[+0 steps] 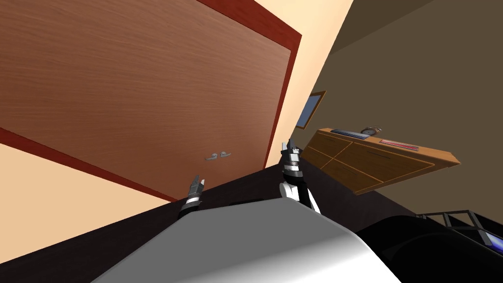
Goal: Pull the door open
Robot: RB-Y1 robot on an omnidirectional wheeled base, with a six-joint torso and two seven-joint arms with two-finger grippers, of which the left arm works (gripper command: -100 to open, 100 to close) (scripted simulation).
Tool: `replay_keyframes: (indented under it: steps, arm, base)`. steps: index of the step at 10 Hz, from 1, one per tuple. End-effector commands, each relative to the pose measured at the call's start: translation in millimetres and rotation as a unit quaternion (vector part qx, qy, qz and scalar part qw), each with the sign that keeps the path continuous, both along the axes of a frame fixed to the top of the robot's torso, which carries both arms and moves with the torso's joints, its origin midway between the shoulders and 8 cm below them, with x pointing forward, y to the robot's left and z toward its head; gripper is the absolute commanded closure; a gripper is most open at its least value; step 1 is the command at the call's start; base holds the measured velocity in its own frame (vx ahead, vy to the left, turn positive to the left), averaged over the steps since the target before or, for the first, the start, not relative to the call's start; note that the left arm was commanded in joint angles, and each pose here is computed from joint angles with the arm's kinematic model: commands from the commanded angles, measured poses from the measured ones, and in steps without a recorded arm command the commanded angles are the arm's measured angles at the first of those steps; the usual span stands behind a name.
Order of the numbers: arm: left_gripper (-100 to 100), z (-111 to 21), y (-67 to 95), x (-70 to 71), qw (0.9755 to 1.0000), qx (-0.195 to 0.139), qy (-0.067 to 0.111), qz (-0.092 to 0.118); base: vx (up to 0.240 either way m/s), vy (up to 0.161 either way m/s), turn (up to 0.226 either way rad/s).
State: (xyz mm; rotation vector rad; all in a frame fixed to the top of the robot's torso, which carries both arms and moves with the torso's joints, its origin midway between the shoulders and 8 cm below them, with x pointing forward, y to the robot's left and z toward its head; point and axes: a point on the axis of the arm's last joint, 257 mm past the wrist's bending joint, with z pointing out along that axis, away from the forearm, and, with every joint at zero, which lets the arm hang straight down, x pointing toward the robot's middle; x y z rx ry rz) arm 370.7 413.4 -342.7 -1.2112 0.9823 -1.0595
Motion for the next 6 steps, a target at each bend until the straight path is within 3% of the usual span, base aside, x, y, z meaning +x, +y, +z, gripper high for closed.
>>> replay_keyframes:
  steps: [1, 6]
  arm:
    - [-100, -8.0, 4.0, -2.9, 1.0, -0.004, 0.007, 0.003]
    - [-100, -32.9, 16.0, -13.0, 0.9993, -0.016, 0.032, 0.015]
  base:
    - [0.103, 0.024, -0.038]
    - [0.128, 0.017, -0.041]
